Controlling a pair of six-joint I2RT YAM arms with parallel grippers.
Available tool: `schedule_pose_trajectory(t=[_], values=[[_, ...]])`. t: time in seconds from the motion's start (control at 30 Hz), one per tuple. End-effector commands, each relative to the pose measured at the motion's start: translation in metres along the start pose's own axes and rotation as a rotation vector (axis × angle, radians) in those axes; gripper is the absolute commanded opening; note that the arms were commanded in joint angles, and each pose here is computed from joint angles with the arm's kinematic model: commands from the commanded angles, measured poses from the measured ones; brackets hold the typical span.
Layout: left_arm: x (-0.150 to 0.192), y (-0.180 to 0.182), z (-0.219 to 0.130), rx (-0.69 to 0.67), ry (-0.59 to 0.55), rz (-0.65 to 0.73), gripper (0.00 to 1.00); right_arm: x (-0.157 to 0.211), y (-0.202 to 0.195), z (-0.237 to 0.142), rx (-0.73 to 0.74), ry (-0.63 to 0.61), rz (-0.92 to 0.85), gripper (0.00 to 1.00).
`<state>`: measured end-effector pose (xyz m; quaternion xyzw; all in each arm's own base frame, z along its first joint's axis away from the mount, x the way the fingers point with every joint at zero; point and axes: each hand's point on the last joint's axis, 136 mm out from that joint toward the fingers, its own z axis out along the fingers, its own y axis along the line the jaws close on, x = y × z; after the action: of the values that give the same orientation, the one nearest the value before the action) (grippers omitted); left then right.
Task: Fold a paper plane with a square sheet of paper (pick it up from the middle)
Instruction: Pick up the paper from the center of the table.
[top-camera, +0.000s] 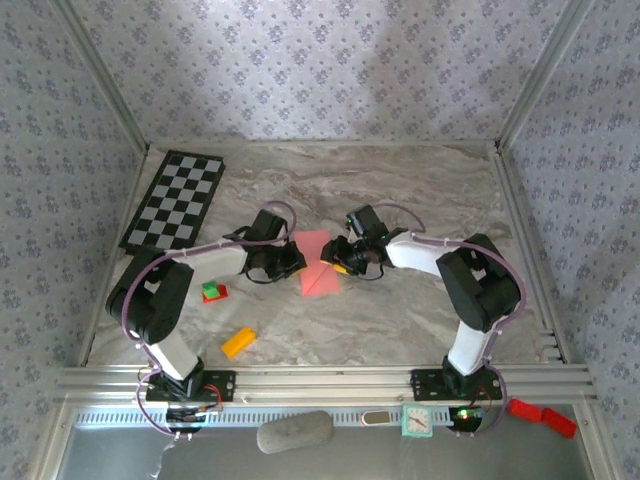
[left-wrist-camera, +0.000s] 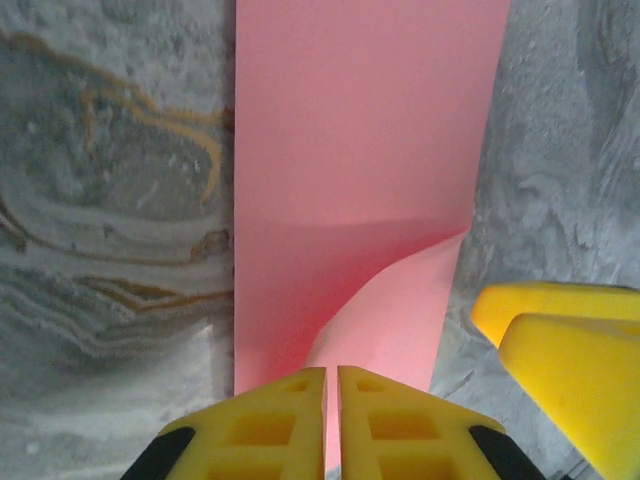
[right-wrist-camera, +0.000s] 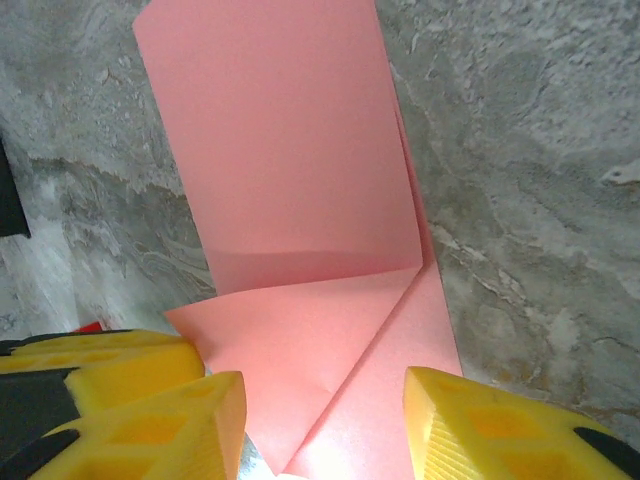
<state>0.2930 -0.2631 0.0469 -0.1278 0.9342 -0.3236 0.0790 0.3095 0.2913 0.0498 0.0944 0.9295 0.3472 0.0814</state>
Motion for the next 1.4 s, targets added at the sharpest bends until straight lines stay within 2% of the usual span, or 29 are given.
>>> schedule_pose_trajectory(t=[0.0,0.6,0.97,1.37], values=[[-0.011,0.002,0.006,0.009,-0.033,-0.018,0.12,-0.002,0.003,-0.002,0.002,-0.029,0.027,0.48],[0.004,0.049,0.023,-0.093,0.008,-0.124,0.11,0.0,0.006,0.01,0.01,0.007,0.063,0.46],[0.007,0.053,0.026,-0.093,0.018,-0.135,0.11,0.008,0.011,0.021,0.02,0.049,0.045,0.37],[0.007,0.053,0.025,-0.088,0.015,-0.137,0.11,0.004,-0.001,0.011,0.076,-0.007,0.051,0.4]])
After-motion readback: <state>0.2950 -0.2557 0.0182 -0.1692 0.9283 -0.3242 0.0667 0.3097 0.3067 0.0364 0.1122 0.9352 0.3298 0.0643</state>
